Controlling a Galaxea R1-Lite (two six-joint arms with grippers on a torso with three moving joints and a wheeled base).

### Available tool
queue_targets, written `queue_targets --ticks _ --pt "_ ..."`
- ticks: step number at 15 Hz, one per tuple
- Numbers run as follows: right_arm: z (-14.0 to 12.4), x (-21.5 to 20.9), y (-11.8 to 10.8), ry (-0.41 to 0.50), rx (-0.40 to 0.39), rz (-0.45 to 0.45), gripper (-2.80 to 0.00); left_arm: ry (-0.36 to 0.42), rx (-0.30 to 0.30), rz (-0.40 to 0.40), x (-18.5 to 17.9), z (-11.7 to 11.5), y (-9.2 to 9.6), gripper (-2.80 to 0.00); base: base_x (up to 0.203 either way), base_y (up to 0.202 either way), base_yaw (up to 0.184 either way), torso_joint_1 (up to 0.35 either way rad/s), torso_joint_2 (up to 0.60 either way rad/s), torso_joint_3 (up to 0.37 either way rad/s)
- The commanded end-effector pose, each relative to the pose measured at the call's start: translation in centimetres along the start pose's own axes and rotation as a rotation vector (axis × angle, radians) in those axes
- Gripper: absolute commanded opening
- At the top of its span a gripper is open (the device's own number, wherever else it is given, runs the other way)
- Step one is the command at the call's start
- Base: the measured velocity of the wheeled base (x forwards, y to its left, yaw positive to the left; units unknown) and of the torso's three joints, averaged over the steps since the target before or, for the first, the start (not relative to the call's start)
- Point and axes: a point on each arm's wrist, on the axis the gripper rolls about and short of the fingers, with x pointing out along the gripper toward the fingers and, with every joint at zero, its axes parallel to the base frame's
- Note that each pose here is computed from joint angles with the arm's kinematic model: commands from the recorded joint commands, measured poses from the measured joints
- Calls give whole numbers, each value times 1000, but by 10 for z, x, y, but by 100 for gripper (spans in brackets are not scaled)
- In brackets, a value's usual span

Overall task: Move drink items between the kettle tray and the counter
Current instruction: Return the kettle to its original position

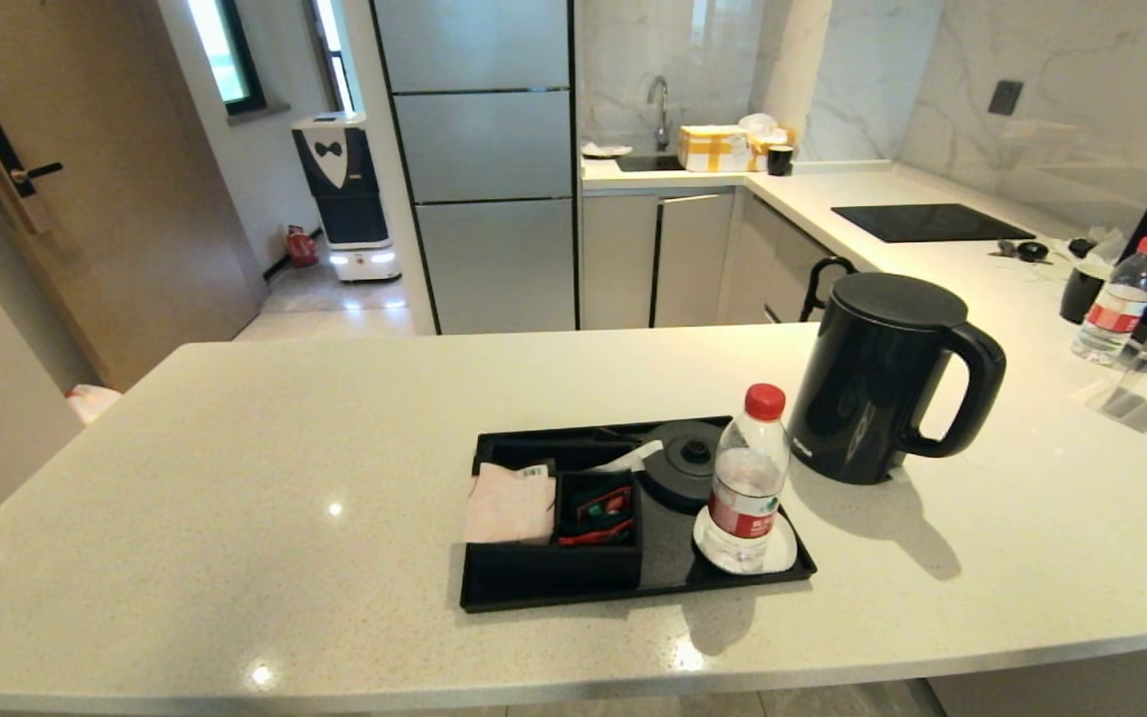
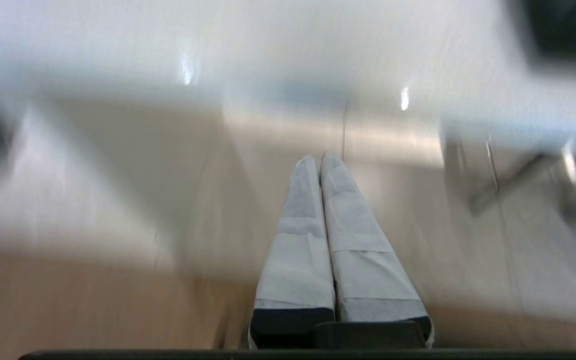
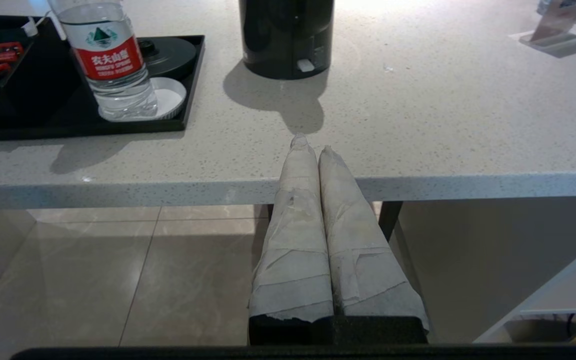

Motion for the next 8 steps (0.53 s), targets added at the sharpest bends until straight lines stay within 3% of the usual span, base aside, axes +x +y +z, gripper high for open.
queue_targets --ticks 1,3,5,8 --pt "0 0 0 2 -2 0 -280 -379 15 -56 19 12 -4 -280 0 0 0 0 0 0" --pt "0 0 0 2 -1 0 -280 -437 74 -107 24 8 -6 -280 0 0 0 0 0 0" --pt "0 0 0 2 -1 0 -280 -318 152 -145 29 -5 -6 -280 0 0 0 0 0 0" --pt "0 0 0 2 -2 0 -280 -318 143 -150 29 -6 -7 -280 0 0 0 0 0 0"
